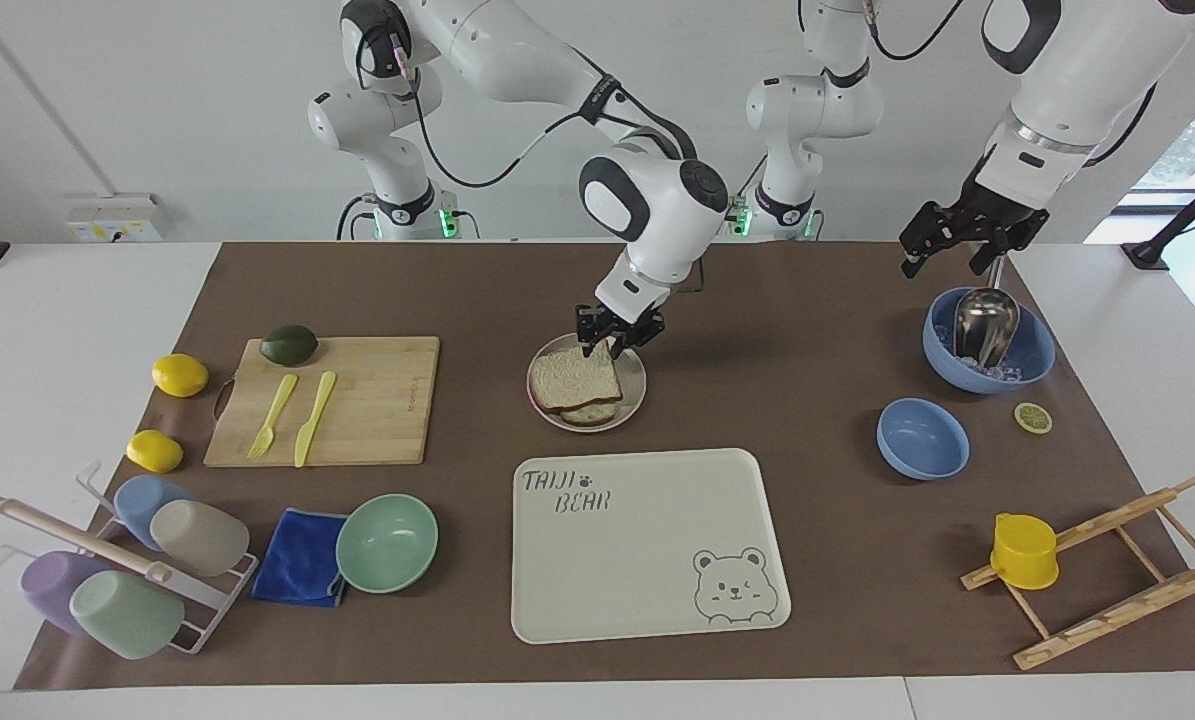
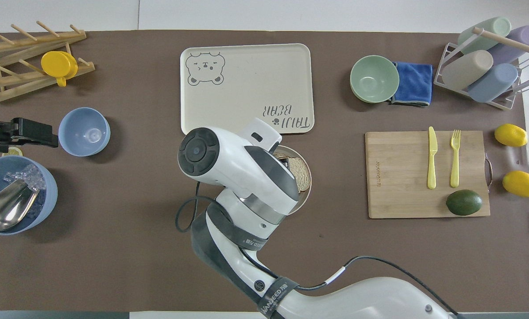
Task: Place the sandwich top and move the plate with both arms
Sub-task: 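Withdraw the right gripper while the left gripper reaches the plate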
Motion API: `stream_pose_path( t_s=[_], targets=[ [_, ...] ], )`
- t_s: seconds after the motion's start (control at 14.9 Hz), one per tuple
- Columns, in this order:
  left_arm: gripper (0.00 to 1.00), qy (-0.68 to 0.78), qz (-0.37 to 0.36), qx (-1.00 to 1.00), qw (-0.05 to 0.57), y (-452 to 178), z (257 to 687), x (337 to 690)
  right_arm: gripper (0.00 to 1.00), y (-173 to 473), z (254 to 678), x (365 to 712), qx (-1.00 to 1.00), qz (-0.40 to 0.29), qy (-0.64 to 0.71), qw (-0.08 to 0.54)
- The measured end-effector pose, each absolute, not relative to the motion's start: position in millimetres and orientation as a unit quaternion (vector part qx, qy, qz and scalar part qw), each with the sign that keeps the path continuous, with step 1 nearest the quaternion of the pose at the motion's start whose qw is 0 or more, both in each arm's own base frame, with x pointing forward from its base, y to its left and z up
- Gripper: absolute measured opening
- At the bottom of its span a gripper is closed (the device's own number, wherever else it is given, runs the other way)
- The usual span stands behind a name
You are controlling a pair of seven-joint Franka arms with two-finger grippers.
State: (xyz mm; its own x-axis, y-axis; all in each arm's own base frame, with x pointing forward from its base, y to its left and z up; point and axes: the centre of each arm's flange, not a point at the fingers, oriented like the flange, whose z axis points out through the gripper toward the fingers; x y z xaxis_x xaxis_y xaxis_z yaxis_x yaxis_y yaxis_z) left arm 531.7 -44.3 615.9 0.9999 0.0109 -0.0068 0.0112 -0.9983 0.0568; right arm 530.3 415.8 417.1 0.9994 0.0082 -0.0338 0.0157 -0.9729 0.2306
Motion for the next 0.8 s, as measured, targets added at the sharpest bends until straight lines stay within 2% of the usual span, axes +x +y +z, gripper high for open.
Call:
stream_pose_path(
  t_s=[0.13,0.27,0.54,0.8],
  targets=[
    [1.00,0.008,-0.006,0.999,0.040,-46.0,606.9,530.2,0.78,358.7,460.7,565.2,0.997,-0.029,-0.028,0.058],
    [1.00,0.013,-0.001,0.998,0.061,-48.9,592.5,526.8,0.98,282.0,506.3,587.0,0.998,-0.040,-0.033,0.034],
    [1.00,0.026,0.005,0.992,0.124,-65.9,554.5,516.9,1.00,170.9,563.0,586.1,0.995,-0.068,-0.059,0.036],
    [1.00,0.034,0.016,0.987,0.154,-132.5,504.7,506.3,1.00,100.4,597.3,569.4,0.994,-0.088,-0.053,0.035]
  ],
)
